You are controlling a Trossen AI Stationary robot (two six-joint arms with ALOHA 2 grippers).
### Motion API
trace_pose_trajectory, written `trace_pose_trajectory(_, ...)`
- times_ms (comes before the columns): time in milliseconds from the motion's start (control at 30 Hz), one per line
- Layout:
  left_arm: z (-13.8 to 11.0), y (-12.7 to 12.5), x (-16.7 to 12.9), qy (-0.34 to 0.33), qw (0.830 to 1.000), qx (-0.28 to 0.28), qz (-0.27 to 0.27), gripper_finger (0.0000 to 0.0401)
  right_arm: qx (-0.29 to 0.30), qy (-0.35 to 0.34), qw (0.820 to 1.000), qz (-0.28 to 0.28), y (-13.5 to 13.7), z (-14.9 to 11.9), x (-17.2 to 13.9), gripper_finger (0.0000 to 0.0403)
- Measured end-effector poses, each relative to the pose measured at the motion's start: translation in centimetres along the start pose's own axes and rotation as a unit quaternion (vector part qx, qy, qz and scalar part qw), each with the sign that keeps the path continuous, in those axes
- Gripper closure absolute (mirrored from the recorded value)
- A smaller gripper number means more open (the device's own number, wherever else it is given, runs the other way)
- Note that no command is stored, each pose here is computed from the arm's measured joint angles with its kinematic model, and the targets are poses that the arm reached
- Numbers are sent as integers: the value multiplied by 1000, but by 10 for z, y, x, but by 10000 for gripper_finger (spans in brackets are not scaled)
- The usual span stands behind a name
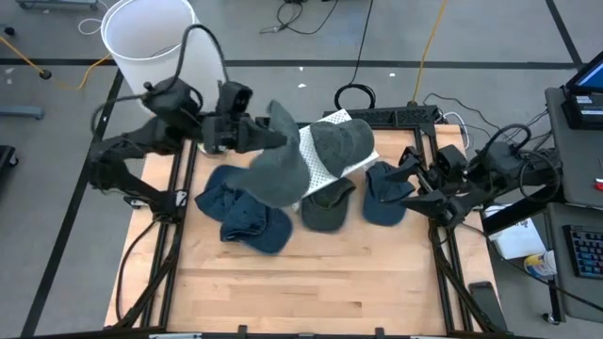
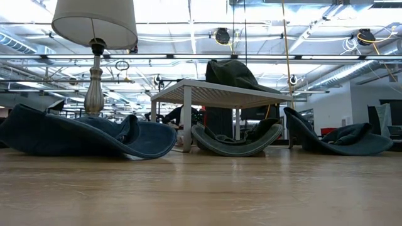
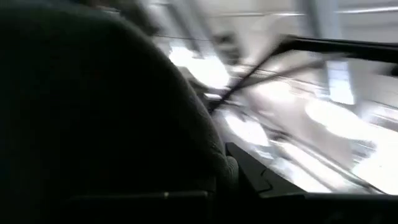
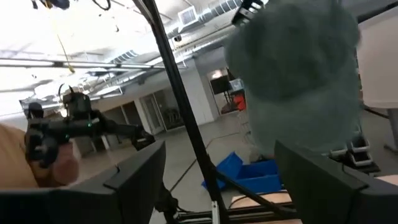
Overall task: Pick & Place hat
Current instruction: Stack the green cap on top of the other green cap on the shelf
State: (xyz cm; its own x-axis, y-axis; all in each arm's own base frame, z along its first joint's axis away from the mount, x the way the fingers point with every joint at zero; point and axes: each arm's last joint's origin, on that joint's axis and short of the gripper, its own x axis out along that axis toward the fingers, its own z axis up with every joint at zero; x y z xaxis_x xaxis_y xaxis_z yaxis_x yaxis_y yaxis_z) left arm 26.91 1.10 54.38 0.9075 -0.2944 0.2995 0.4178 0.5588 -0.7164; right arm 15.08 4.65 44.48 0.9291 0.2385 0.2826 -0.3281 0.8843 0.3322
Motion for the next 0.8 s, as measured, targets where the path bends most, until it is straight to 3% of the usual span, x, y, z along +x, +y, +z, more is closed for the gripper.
trace_pose_trajectory(100, -3, -2, -13, -41, 994, 5, 100, 386, -24, 4, 1000, -3, -1, -2, 3, 112)
trace_pose_trajectory(267, -10, -2, -25, -106, 966, 25, 232, 386, -96, 1, 995, -39, -3, -4, 6, 113)
trace_pose_trajectory(633, -24, 23, -22, -148, 900, 60, 406, 385, -256, -62, 953, -148, -5, 11, 1, 113)
trace_pose_trajectory(800, -31, 40, -16, -148, 876, 55, 456, 385, -247, -96, 941, -211, -6, 21, -8, 113)
